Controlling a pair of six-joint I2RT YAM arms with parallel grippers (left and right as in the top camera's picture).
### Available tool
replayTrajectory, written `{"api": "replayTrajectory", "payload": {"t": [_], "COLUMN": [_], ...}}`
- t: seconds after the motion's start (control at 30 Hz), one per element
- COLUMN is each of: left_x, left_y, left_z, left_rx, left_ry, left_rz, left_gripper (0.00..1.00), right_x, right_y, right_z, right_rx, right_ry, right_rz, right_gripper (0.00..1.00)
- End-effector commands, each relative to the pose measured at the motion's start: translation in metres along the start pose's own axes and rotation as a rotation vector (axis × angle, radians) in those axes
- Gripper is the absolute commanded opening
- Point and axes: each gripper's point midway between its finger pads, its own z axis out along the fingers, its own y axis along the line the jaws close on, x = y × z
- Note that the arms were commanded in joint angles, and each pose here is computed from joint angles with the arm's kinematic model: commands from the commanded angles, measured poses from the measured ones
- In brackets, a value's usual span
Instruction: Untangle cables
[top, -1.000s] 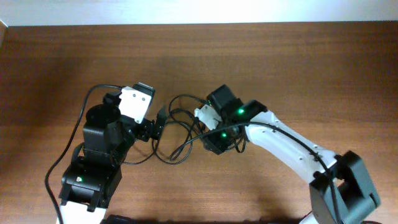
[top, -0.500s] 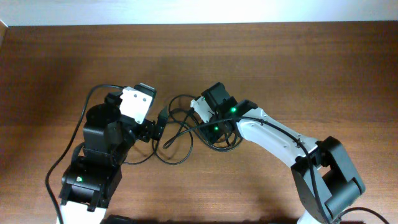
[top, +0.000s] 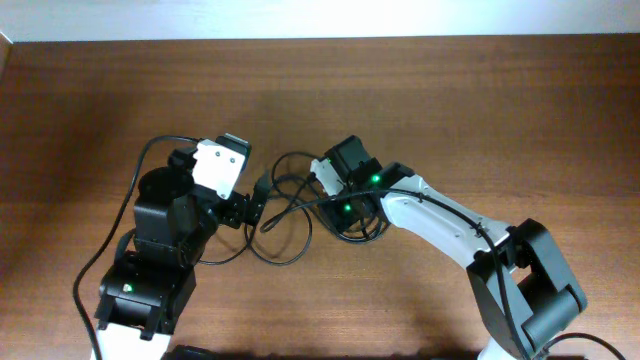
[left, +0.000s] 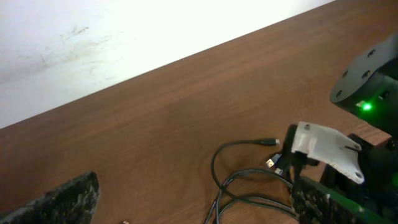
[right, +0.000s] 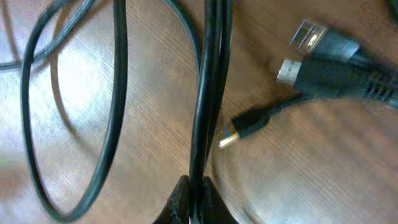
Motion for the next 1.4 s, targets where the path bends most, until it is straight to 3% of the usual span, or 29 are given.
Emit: {"api": "replayTrajectory", "payload": {"t": [0.0,0.1,0.23,0.3,0.47,0.57,0.63,0.7,0.8,0.97,1.03,1.07,1.13,1.17,1.2,1.27,1.37], "left_x": [-0.002,-0.001,0.0,0.0,0.0,0.0,0.0,0.0,0.0,0.0,0.001,0.001,0.001,0.002,0.004,0.006,0.006], "left_y": [-0.001,-0.007,-0.007,-0.01,-0.01,-0.01,-0.01,-0.01,-0.011,-0.013,-0.013,-0.013,-0.013,-0.014,-0.014,-0.014,-0.014], "left_z": [-0.001,-0.001,-0.001,-0.001,-0.001,-0.001,-0.001,-0.001,-0.001,-0.001,-0.001,-0.001,-0.001,0.001,0.004,0.007,0.007], "left_rx": [0.01,0.044,0.047,0.061,0.061,0.061,0.061,0.061,0.07,0.079,0.08,0.08,0.08,0.083,0.085,0.086,0.086], "left_ry": [-0.005,-0.006,0.0,-0.002,-0.001,-0.001,-0.001,0.0,0.0,0.0,0.0,0.0,0.002,0.009,0.019,0.029,0.029], "left_rz": [-0.007,-0.008,-0.008,-0.009,-0.009,-0.009,-0.009,-0.009,-0.009,-0.009,-0.009,-0.009,-0.01,-0.01,-0.011,-0.012,-0.012], "left_gripper": [0.99,0.99,0.99,0.99,0.99,0.99,0.99,0.99,0.99,0.99,0.99,0.99,0.99,0.99,0.99,0.99,0.99], "right_x": [-0.013,-0.061,-0.091,-0.095,-0.093,-0.105,-0.108,-0.104,-0.078,-0.075,-0.066,-0.066,-0.078,-0.078,-0.074,-0.045,-0.017], "right_y": [0.019,0.038,0.072,0.071,0.033,0.06,0.111,0.113,0.076,0.019,-0.004,0.004,0.062,0.072,0.054,-0.02,-0.042], "right_z": [-0.032,-0.121,-0.238,-0.268,-0.353,-0.393,-0.407,-0.406,-0.37,-0.381,-0.409,-0.418,-0.41,-0.41,-0.414,-0.456,-0.512], "right_rx": [-0.047,-0.026,-0.015,0.038,0.39,0.299,0.043,0.03,0.18,0.478,0.633,0.581,0.265,0.219,0.318,0.796,1.008], "right_ry": [-0.007,-0.098,-0.216,-0.265,-0.412,-0.571,-0.636,-0.619,-0.417,-0.441,-0.523,-0.578,-0.581,-0.581,-0.582,-0.632,-0.834], "right_rz": [0.009,-0.006,-0.042,-0.049,-0.013,-0.051,-0.147,-0.147,-0.056,0.167,0.289,0.327,0.122,0.086,0.118,0.365,0.61], "right_gripper": [0.04,0.04,0.04,0.04,0.04,0.04,0.04,0.04,0.04,0.04,0.04,0.04,0.04,0.04,0.04,0.04,0.04]}}
